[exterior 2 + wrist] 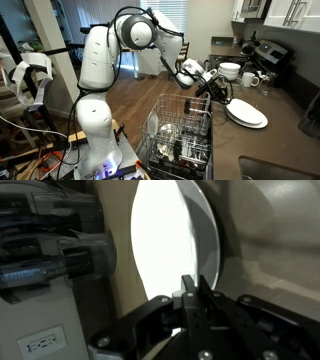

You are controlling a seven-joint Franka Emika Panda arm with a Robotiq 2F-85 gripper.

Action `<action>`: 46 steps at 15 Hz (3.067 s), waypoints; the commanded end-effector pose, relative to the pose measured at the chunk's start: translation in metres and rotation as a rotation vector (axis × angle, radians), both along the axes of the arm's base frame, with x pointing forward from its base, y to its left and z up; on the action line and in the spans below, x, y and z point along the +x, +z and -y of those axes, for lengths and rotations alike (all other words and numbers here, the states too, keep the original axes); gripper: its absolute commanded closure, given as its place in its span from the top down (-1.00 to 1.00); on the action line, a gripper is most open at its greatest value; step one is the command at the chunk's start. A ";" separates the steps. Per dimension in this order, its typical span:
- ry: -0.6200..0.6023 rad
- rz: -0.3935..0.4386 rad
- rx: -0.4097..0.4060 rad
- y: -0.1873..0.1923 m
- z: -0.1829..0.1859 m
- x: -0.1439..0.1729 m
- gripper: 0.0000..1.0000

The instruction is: Take the two plates out of the dishwasher and stack them on the plate on the counter

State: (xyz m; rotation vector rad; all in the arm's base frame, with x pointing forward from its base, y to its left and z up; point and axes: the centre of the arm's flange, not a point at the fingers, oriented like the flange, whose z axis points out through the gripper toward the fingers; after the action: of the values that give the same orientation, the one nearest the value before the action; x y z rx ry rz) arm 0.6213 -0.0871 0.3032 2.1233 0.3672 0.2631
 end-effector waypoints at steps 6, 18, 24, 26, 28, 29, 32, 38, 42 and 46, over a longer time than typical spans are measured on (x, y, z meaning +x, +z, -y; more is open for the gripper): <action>-0.034 -0.001 0.006 0.004 0.021 0.009 -0.61; -0.042 -0.014 0.057 0.004 0.018 0.006 -0.18; -0.058 -0.030 0.089 0.008 0.014 0.002 -0.11; -0.057 -0.036 0.104 0.012 0.011 0.000 -0.13; -0.039 -0.042 0.114 0.020 0.003 -0.005 -0.09; -0.027 -0.044 0.119 0.026 -0.002 -0.008 -0.11; 0.004 -0.054 0.133 0.041 -0.018 -0.015 -0.11; 0.084 -0.122 0.214 0.070 -0.050 -0.042 0.21; 0.157 -0.174 0.301 0.081 -0.067 -0.064 0.06; 0.210 -0.215 0.353 0.085 -0.080 -0.084 0.12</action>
State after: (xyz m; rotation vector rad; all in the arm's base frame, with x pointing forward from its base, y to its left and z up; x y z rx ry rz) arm 0.5620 -0.0141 0.3775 2.4400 0.6323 0.2350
